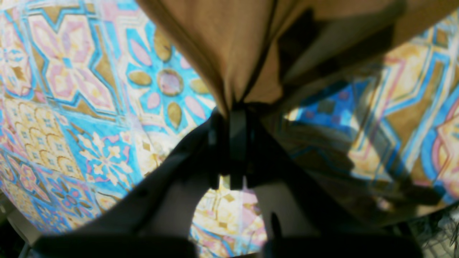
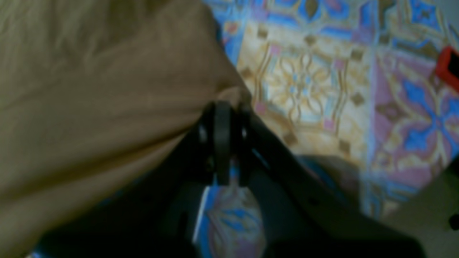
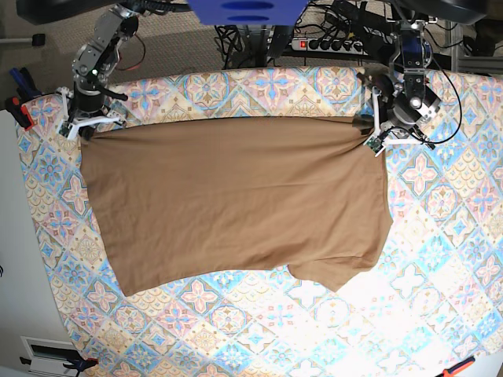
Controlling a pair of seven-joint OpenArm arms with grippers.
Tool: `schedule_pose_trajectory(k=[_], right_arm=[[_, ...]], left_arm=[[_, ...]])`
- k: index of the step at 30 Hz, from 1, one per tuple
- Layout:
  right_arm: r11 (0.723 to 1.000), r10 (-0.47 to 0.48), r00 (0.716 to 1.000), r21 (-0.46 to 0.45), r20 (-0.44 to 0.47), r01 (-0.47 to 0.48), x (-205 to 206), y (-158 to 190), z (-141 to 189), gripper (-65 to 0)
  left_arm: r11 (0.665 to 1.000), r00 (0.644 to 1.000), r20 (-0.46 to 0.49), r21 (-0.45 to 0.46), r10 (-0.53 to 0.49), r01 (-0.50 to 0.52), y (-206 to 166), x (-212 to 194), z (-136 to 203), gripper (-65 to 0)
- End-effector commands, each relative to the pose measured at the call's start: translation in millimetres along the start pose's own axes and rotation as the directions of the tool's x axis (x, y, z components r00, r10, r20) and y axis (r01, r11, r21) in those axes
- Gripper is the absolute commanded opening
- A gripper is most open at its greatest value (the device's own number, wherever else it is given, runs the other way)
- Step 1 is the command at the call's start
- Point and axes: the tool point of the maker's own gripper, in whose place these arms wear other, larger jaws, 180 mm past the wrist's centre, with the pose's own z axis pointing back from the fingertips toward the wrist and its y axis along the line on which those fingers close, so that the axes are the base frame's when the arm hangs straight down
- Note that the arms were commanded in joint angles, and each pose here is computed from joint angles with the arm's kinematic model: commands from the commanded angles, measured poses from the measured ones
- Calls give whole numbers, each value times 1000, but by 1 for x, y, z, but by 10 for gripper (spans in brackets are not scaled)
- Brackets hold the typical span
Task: Layout the t-shirt on the table in an organized manner, then fold the t-shirt properly
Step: 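Release the shirt edge from both grippers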
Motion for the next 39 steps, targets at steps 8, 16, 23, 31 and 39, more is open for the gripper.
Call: schedule_pose_trajectory(k=[8, 16, 23, 31, 39], right_arm=[[1000, -13, 1000, -17, 21, 13, 4, -1, 4, -650], [999, -31, 999, -14, 5, 31, -5, -5, 9, -650], [994, -110, 994, 7, 4, 110, -9, -5, 13, -650], [995, -99, 995, -2, -17, 99, -18, -10, 17, -650], [996, -93, 995, -7, -27, 92, -22, -13, 21, -650]], left_arm=[[1000, 995, -95, 17, -14, 15, 1, -28, 3, -650], [1000, 994, -112, -13, 4, -6, -14, -36, 1, -650], [999, 995, -97, -35, 27, -31, -25, -30, 0, -650], [997, 996, -93, -81, 9, -17, -47, -28, -2, -650], [996, 995, -96, -87, 5, -13, -50, -30, -1, -650]])
